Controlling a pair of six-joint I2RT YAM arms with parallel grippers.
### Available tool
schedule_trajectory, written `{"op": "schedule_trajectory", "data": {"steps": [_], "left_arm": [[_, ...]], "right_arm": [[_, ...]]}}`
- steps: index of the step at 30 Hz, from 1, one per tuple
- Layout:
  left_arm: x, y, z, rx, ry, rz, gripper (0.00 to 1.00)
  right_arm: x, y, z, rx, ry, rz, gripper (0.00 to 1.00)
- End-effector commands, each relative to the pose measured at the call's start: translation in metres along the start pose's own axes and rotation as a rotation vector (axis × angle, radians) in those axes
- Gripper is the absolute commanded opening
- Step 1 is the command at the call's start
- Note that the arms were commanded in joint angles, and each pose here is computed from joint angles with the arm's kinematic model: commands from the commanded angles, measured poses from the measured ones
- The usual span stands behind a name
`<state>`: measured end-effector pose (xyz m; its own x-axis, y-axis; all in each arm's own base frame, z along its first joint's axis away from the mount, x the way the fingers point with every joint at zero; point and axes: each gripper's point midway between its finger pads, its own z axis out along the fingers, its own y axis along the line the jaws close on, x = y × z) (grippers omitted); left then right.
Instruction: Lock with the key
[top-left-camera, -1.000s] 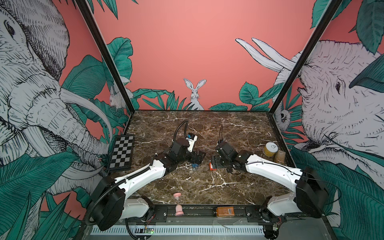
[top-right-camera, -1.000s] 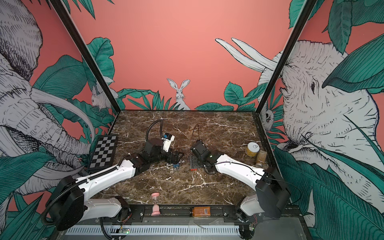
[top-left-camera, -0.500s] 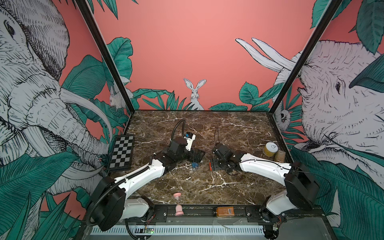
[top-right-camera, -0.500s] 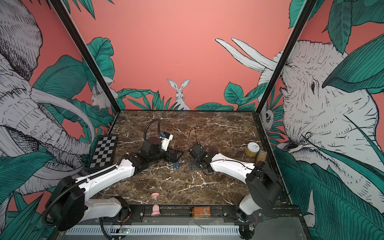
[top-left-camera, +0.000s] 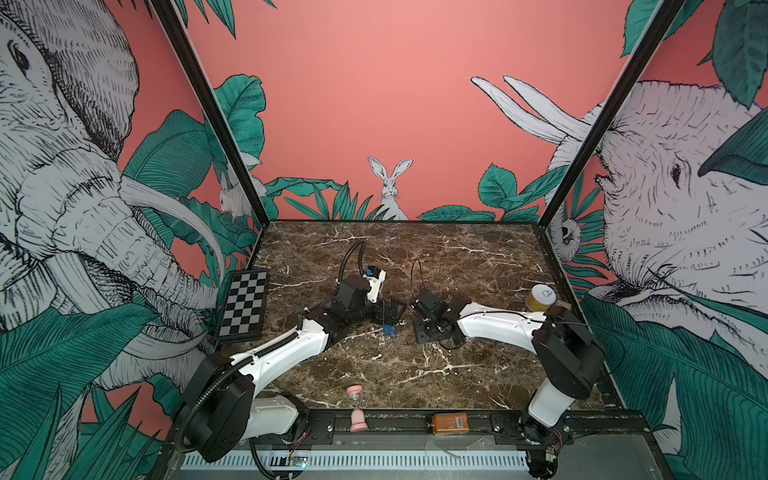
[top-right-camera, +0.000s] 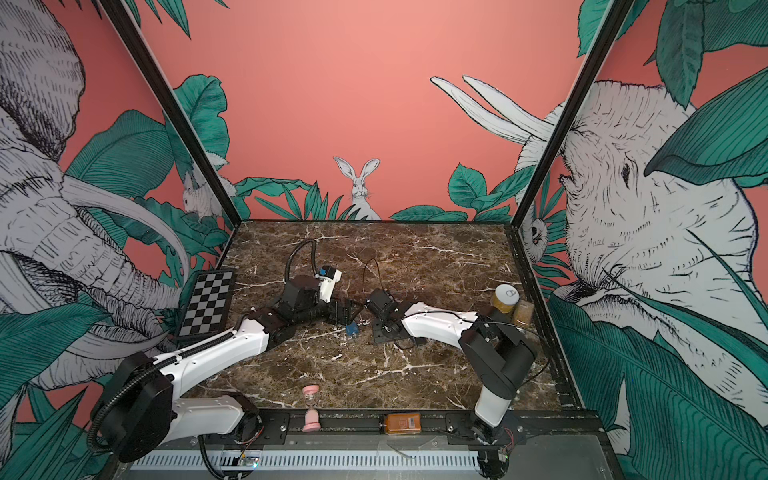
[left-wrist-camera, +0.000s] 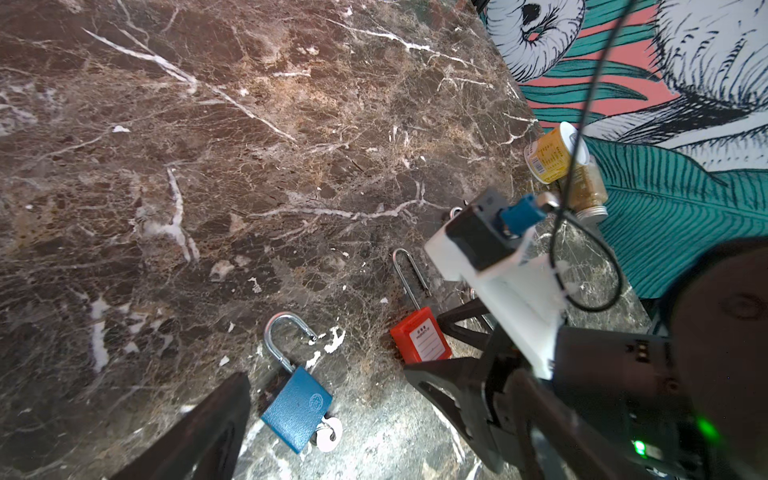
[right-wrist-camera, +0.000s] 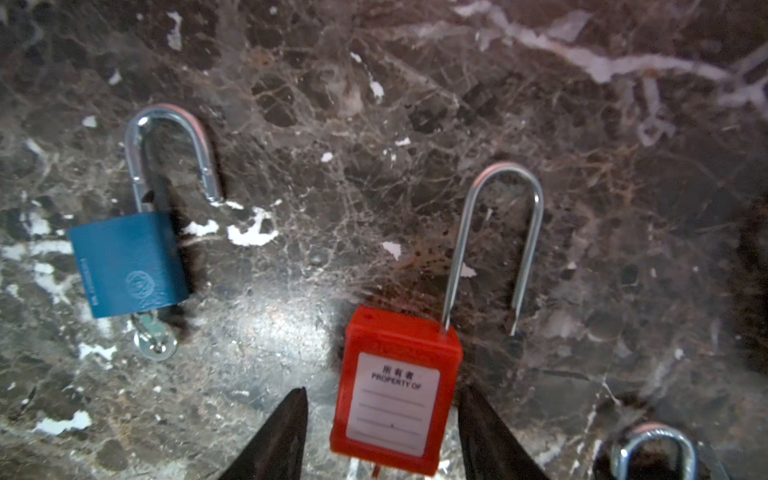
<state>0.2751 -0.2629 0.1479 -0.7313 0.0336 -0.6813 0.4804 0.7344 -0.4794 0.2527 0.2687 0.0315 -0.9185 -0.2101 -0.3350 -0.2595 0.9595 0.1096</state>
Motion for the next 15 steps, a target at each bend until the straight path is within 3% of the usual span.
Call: {"op": "schedule_trajectory", "data": {"steps": [1, 12, 15], "left_arm": [[-0.003, 0.000, -0.004, 0.009, -0.023, -0.016, 0.97], [0.001, 0.003, -0.003, 0.002, -0.022, -0.021, 0.97], [0.002, 0.004, -0.003, 0.001, -0.022, -0.021, 0.97]], "right_arm": [[-0.001, -0.001, -0.001, 0.027, 0.001, -0.006, 0.57], [0.006, -0.014, 0.007, 0.136, 0.034, -0.047, 0.56], [0.009, -0.016, 0.009, 0.150, 0.045, -0.051, 0.51]]}}
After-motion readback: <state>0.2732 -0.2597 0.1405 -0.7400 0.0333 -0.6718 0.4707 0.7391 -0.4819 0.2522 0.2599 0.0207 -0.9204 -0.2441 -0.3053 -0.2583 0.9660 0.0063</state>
